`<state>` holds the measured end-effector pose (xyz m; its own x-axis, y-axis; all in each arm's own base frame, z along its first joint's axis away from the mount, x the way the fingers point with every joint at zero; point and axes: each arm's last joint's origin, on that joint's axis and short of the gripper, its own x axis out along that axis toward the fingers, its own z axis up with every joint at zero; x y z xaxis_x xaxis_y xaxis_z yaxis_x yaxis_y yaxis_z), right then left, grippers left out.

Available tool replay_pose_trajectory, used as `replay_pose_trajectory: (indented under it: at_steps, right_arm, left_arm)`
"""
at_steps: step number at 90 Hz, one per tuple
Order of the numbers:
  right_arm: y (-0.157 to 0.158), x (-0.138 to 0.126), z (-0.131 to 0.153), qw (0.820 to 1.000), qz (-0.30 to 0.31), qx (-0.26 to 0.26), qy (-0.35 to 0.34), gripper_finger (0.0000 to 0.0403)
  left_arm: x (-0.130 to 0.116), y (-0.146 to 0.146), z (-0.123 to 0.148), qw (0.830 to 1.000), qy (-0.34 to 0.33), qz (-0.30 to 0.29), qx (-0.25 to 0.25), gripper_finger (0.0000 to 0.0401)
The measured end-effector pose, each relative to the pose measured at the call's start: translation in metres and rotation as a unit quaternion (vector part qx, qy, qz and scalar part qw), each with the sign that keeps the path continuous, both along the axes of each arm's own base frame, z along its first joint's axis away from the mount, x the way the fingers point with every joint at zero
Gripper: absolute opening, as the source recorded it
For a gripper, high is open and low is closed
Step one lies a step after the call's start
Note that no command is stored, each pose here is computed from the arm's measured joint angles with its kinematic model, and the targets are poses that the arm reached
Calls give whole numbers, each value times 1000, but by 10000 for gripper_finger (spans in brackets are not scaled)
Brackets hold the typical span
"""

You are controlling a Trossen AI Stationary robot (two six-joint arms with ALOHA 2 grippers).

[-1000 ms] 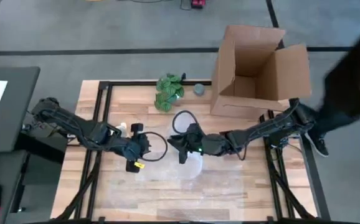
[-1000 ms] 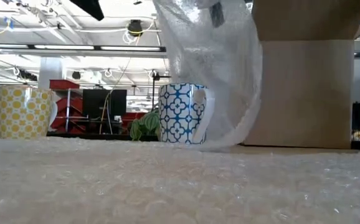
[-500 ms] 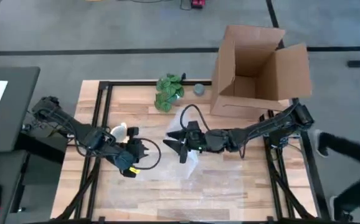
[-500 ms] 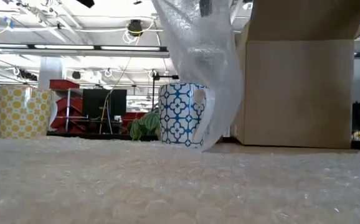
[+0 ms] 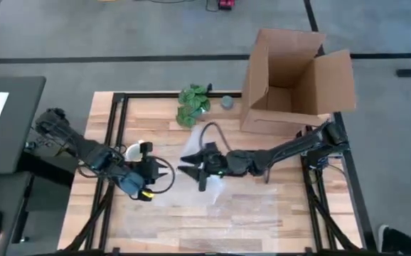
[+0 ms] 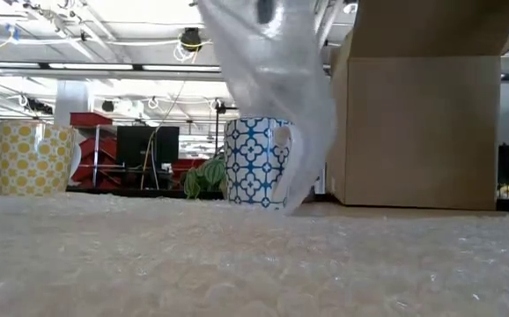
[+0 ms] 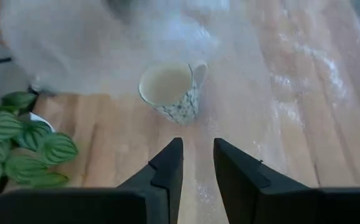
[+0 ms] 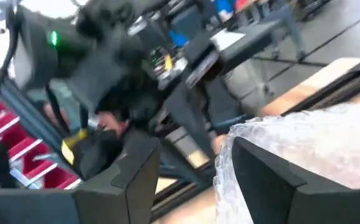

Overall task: Wrap mug
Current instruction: Wrap the blue cup with the bubble wrap

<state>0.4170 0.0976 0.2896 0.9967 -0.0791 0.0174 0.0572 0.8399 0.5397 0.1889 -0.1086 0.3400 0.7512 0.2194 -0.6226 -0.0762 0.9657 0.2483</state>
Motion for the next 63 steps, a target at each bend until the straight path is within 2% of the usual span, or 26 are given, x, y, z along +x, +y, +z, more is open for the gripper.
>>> replay_pose_trajectory:
  at_steps: [19, 36, 49, 63]
  right_arm:
    - [2, 35, -20, 997, 34, -21, 69, 207]
    - [-1, 59, -39, 991, 72, -24, 114, 237]
    - [-6, 69, -53, 987, 90, -15, 133, 258]
    - [-15, 72, -60, 982, 108, -6, 152, 260]
  left_arm:
    - [-14, 0, 9, 1000, -25, -2, -16, 71]
    - [-22, -2, 13, 999, -44, -3, -6, 71]
    - [-24, -4, 13, 999, -45, -5, -11, 71]
    - [-25, -7, 13, 999, -46, -9, -15, 71]
